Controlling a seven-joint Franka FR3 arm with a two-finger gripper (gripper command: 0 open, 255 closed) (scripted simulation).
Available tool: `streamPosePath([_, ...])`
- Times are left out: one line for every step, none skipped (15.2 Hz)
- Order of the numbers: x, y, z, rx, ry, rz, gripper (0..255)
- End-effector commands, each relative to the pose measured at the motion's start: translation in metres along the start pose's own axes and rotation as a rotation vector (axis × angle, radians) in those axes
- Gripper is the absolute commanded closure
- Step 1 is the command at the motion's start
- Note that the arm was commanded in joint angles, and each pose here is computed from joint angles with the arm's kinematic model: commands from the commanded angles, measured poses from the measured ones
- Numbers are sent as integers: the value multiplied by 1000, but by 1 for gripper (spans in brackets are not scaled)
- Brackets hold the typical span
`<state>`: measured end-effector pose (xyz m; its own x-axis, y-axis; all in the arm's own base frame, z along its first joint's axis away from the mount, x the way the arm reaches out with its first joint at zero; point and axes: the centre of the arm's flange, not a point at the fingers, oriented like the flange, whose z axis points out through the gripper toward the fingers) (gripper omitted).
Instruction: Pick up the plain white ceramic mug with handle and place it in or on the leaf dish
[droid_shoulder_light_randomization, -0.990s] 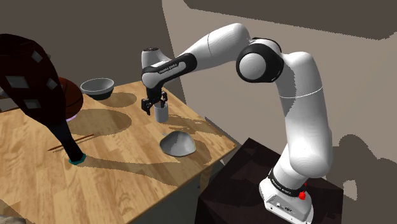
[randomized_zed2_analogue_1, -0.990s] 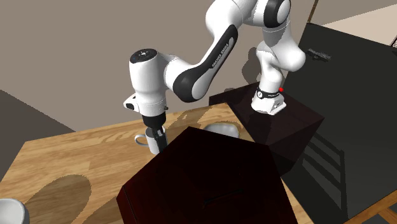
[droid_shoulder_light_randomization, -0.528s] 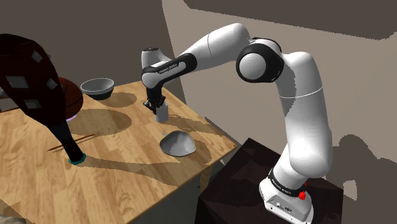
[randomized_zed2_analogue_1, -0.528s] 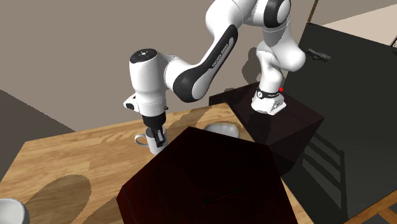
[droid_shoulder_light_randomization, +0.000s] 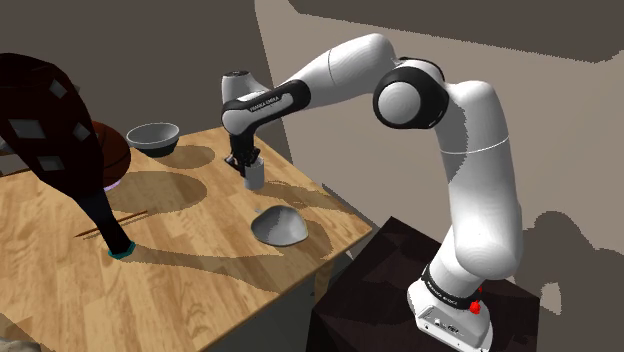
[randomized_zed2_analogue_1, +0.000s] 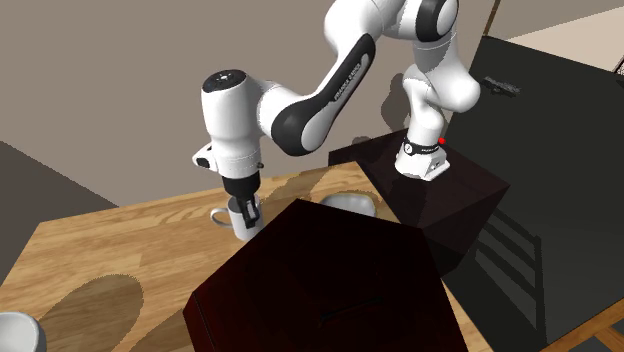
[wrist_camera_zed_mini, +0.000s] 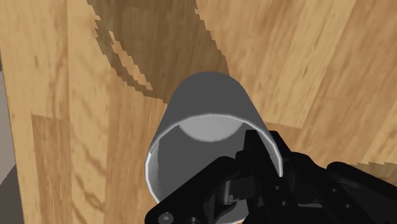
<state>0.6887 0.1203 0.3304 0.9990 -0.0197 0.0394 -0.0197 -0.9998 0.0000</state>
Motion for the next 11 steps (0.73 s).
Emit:
streamPosePath([0, 0, -10, 0, 0, 0, 255])
streamPosePath([1, 0, -15, 0, 0, 0, 255])
streamPosePath([1, 0, -20, 0, 0, 0, 255])
streamPosePath([1, 0, -25, 0, 0, 0, 255])
streamPosePath([1, 0, -31, 0, 0, 0, 255])
streamPosePath([2, 0, -36, 0, 0, 0, 255])
streamPosePath([2, 0, -41, 0, 0, 0, 255])
streamPosePath([2, 0, -47, 0, 0, 0, 255])
streamPosePath([2, 0, -52, 0, 0, 0, 255])
streamPosePath([2, 0, -57, 0, 0, 0, 255])
streamPosePath([3, 0, -62, 0, 0, 0, 255])
